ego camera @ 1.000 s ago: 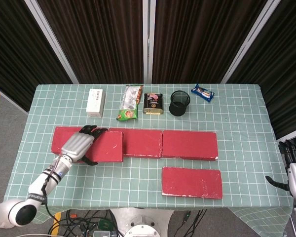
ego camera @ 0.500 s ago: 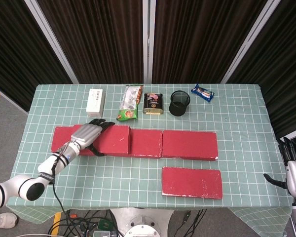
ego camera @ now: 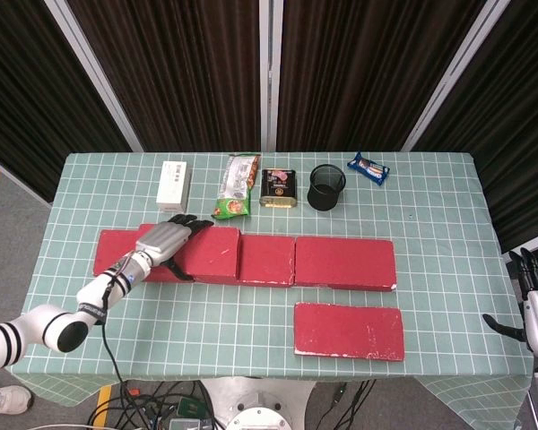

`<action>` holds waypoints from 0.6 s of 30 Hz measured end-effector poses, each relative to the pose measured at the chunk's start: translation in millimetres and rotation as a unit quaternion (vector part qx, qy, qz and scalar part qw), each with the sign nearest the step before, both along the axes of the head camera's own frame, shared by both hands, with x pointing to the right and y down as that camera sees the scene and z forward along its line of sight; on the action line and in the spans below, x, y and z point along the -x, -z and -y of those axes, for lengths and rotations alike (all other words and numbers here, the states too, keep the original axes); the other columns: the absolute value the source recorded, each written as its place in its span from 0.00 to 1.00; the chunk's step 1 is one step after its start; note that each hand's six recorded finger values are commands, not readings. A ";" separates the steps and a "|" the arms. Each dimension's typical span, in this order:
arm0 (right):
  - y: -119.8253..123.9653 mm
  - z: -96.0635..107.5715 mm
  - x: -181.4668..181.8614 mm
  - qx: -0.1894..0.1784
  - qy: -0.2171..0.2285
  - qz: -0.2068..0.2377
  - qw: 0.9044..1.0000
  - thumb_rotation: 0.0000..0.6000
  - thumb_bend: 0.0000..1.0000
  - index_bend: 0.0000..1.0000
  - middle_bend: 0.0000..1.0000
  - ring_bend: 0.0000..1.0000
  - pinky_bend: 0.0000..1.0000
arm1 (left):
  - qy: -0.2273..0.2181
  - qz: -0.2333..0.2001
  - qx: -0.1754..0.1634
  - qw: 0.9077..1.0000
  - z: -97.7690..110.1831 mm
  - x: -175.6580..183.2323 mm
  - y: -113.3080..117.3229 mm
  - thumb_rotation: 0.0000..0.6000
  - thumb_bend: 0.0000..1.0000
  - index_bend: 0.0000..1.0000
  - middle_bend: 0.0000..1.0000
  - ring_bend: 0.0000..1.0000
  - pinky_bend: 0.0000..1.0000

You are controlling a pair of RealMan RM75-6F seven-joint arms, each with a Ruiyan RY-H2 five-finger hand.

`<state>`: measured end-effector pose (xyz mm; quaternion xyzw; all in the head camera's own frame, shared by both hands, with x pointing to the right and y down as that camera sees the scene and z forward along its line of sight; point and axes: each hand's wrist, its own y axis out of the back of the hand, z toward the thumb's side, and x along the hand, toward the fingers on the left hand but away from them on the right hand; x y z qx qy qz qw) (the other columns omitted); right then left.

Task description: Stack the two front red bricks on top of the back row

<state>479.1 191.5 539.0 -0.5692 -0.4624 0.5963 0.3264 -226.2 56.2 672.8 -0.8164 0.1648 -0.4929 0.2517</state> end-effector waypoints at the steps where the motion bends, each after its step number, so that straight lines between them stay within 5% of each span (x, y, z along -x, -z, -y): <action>1: 0.0 0.0 -0.2 0.000 0.000 0.000 1.000 1.00 0.04 0.00 0.00 0.00 0.00 | -0.001 -0.001 0.000 1.000 0.3 -1.1 -0.3 1.00 0.00 0.08 0.16 0.00 0.00; 18: 0.1 -1.0 -3.5 0.000 -0.002 0.000 1.000 1.00 0.04 0.00 0.00 0.00 0.00 | 0.001 0.001 -0.003 1.000 0.6 -4.4 -8.2 1.00 0.00 0.08 0.16 0.00 0.00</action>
